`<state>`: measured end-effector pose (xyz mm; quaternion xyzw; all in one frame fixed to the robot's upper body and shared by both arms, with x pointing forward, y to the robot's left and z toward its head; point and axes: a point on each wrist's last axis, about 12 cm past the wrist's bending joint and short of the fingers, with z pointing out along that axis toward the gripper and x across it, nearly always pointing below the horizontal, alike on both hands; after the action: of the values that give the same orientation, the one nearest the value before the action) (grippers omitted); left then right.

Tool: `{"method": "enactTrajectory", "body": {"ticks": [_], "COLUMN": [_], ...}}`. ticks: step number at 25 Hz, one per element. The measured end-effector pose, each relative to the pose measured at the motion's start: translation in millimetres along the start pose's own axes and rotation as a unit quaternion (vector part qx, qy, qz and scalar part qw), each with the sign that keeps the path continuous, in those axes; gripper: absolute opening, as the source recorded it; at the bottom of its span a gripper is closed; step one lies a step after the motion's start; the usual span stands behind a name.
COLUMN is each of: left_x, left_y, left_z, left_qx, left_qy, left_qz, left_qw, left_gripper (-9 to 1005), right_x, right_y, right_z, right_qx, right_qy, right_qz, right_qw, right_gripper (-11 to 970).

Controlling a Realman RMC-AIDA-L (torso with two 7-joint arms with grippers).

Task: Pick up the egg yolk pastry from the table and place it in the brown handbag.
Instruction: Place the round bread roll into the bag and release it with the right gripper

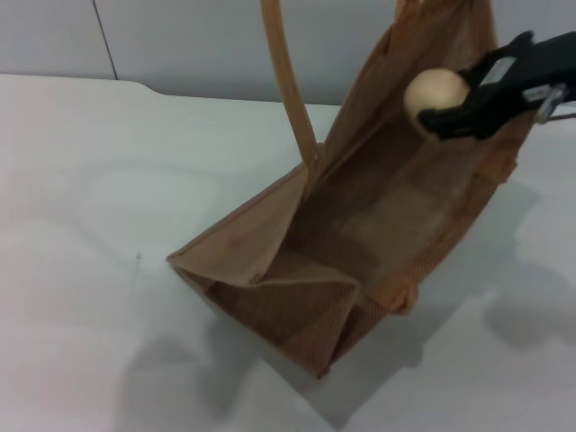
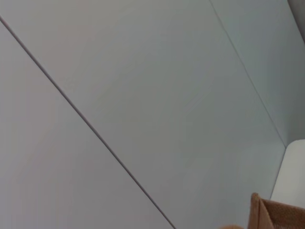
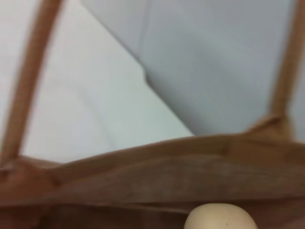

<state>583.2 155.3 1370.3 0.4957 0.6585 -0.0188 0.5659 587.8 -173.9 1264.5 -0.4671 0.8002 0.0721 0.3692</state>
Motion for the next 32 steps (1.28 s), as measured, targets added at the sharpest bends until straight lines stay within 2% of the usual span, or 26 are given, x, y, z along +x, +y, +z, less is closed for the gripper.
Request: {"method": "enactTrajectory", "body": {"ticks": [4, 9, 14, 20, 25, 28, 29, 30, 32], "left_x": [-1.8, -1.9, -1.7, -2.0, -1.4, 1.9, 3.9, 6.2, 11.1], "left_y": [0.4, 1.0, 1.6, 1.1, 1.1, 1.8, 2.8, 4.3, 6.6], "left_z": [0.3, 0.6, 0.6, 0.8, 0.7, 0.3, 0.0, 0.0, 0.1], "left_qx": [-0.004, -0.008, -0.010, -0.009, -0.009, -0.011, -0.014, -0.019, -0.029], "left_qy": [-0.004, -0.002, -0.001, -0.002, -0.001, 0.003, 0.006, 0.011, 0.020], "left_qz": [0.003, 0.005, 0.006, 0.006, 0.005, 0.002, 0.000, -0.001, -0.004], "left_qw": [1.000, 1.000, 1.000, 1.000, 1.000, 1.000, 1.000, 1.000, 0.999], "left_gripper": [108, 108, 108, 109, 109, 109, 109, 109, 109], "right_x": [-3.6, -8.3, -13.7, -19.9, -18.6, -8.0, 3.7, 3.7, 19.3], "right_y": [13.0, 18.4, 24.1, 26.9, 25.1, 18.7, 10.9, 10.9, 2.0], "right_z": [11.0, 21.7, 26.7, 27.9, 28.2, 31.0, 32.8, 32.8, 31.9], "right_qx": [-0.021, -0.035, -0.035, -0.038, -0.035, -0.022, -0.002, -0.002, 0.024], "right_qy": [0.015, 0.027, 0.017, -0.007, -0.007, 0.016, 0.043, 0.043, 0.072], "right_qz": [-0.031, -0.043, -0.056, -0.055, -0.052, -0.036, -0.019, -0.019, 0.004], "right_qw": [0.999, 0.998, 0.998, 0.998, 0.998, 0.999, 0.999, 0.999, 0.997], "right_gripper": [554, 555, 513, 713, 826, 893, 893, 892, 891]}}
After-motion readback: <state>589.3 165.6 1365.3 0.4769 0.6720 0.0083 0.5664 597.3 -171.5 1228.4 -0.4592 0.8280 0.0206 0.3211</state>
